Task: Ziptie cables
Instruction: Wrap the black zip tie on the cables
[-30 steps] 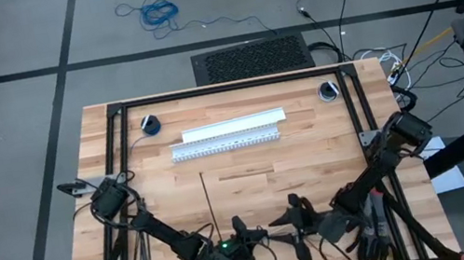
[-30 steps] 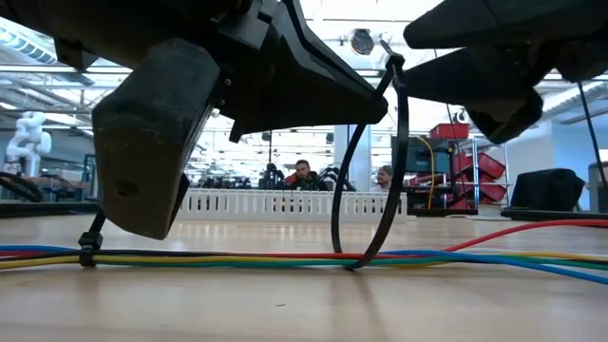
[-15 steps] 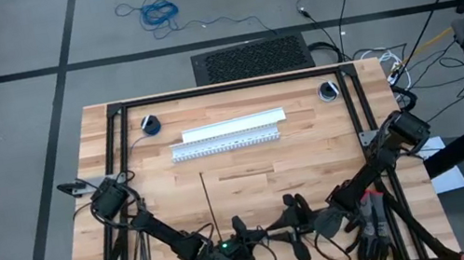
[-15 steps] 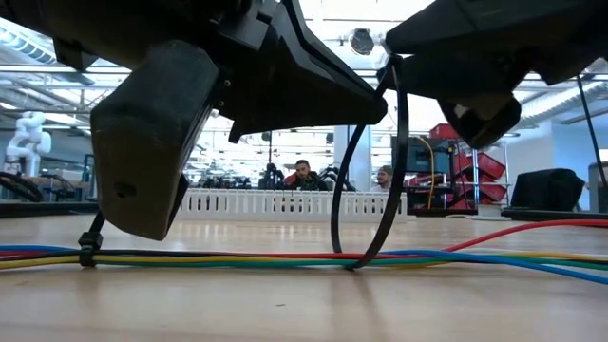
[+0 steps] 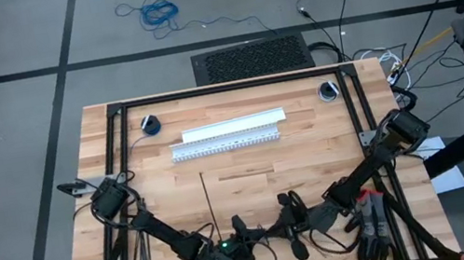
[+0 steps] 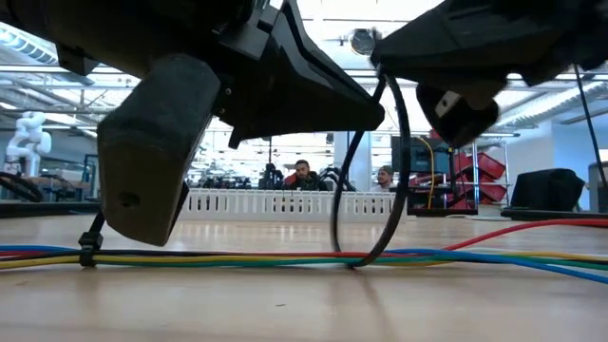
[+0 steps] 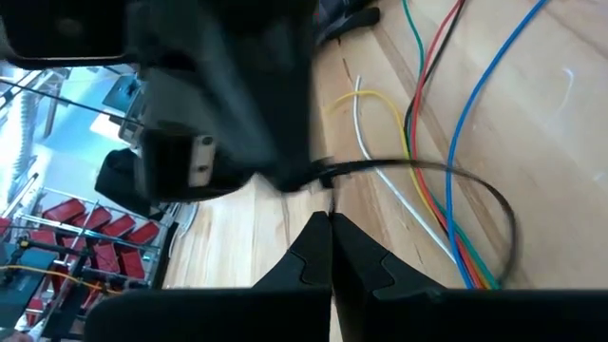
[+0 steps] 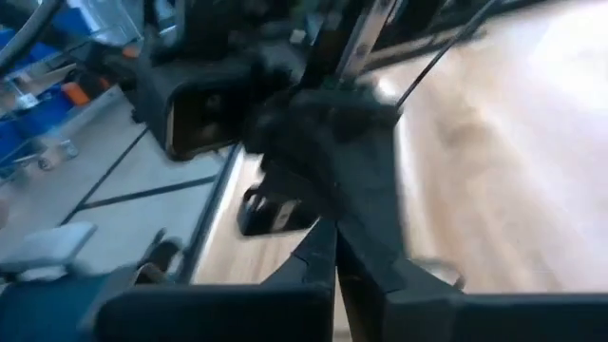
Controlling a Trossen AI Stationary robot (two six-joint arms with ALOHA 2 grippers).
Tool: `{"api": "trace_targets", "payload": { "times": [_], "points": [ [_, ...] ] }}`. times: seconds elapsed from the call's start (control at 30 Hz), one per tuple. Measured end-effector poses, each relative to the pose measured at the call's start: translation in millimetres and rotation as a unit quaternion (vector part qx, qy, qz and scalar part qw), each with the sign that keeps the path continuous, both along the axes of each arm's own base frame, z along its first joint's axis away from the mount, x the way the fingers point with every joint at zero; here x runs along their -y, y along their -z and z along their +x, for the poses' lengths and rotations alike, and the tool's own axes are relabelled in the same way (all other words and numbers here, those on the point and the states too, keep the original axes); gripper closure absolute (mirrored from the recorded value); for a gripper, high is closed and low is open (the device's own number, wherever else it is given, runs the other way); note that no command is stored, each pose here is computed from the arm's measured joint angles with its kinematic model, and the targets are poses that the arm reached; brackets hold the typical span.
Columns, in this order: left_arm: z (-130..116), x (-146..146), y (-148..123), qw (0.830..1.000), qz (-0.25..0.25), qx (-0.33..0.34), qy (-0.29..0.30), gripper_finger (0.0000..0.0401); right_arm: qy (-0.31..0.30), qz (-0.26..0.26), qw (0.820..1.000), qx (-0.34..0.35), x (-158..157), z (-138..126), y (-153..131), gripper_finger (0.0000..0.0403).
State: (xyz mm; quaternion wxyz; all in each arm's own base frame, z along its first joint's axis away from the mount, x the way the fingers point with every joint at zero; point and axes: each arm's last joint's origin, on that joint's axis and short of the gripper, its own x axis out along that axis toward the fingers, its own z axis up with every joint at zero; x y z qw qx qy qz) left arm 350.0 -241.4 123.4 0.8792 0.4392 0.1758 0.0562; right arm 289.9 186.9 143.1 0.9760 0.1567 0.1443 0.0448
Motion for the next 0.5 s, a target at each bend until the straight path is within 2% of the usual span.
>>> {"api": "trace_targets", "payload": {
  "times": [0.27, 0.5],
  "points": [
    [-6.8, 9.6, 1.7, 1.000, -0.012, -0.009, 0.025, 0.0401, 0.055, -0.055, 0.995, 0.056, 12.3, 8.4, -10.2, 0.0403],
    [-9.3, 11.4, 3.5, 0.999, -0.015, -0.015, 0.023, 0.0401, 0.056, -0.056, 0.994, 0.075, 14.9, 10.9, -14.7, 0.0403]
  ]
}}
